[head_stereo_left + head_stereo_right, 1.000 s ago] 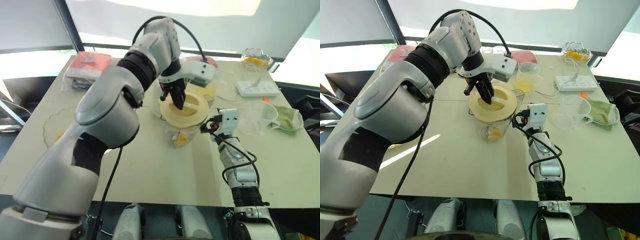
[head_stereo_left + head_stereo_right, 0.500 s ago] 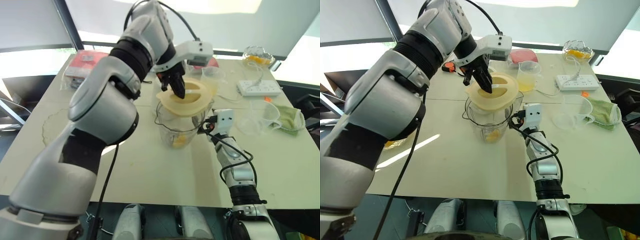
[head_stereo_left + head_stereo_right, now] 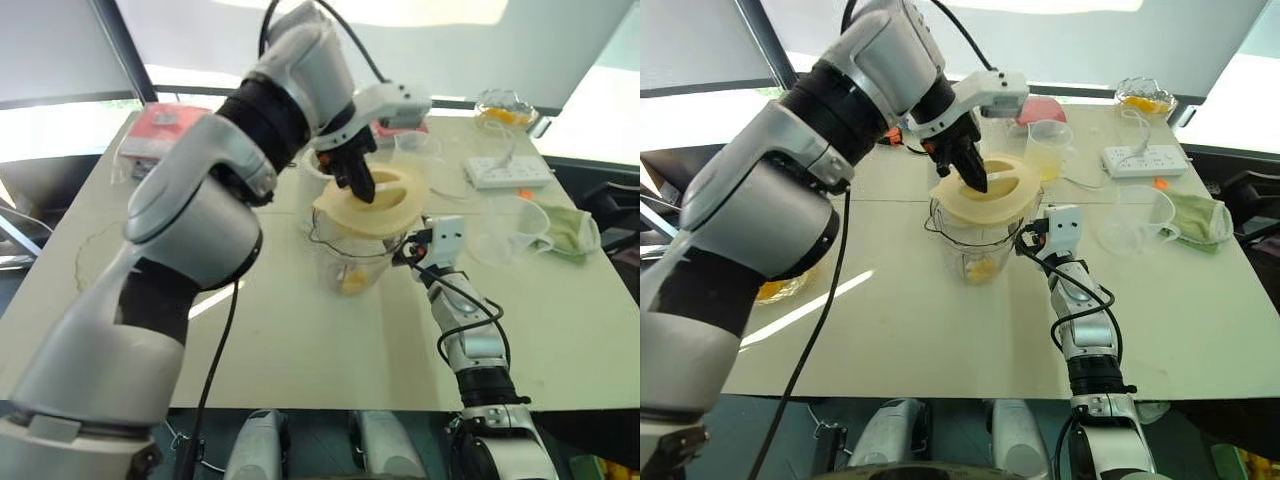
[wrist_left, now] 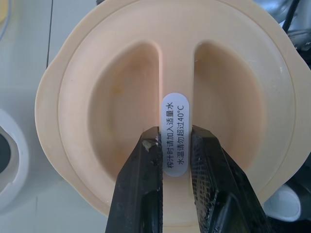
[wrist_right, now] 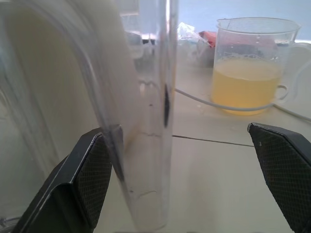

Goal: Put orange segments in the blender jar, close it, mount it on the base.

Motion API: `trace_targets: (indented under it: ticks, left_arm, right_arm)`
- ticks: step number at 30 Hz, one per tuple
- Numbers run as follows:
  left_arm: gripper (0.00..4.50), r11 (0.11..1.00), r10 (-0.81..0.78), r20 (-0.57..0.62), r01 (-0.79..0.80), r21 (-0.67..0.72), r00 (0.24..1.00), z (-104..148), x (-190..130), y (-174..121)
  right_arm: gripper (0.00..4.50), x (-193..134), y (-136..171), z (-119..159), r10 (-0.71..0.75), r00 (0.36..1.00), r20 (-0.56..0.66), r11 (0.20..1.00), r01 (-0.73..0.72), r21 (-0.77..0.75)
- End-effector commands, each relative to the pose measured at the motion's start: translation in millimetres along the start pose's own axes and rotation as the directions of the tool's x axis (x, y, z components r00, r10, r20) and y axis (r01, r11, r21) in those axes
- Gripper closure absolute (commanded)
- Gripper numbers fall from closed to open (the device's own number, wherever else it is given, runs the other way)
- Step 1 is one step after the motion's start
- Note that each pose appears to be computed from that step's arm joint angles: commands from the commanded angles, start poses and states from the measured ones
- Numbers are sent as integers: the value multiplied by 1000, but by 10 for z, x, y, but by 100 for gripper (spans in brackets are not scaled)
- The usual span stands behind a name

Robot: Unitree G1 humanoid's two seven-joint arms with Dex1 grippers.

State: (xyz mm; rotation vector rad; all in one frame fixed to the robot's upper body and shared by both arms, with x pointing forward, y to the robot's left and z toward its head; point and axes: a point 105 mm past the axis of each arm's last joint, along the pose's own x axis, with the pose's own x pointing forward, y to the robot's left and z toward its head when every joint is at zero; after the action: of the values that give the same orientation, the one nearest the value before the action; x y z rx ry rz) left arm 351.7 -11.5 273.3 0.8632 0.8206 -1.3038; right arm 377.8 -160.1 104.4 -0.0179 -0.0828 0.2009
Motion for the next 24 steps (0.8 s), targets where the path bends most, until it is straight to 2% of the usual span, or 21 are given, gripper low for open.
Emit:
trace_targets:
  ticks: [1,7,16,24]
  left_arm:
    - [426,1000,6,-40,-5,15,999,-50,-45,-70]
    - [426,1000,-20,-110,20,1,994,-241,13,-151]
    - [426,999,-23,-196,16,-39,980,-505,269,-179]
    - [426,994,67,-122,-76,-75,990,-319,351,-8]
  right_arm:
    - [0,49,33,138,11,998,55,1000,-10,-10]
    - [0,62,45,142,12,998,59,1000,-11,-11]
    - [0,68,61,176,6,997,71,999,-3,-35]
    - [0,67,70,185,3,997,77,999,0,-32]
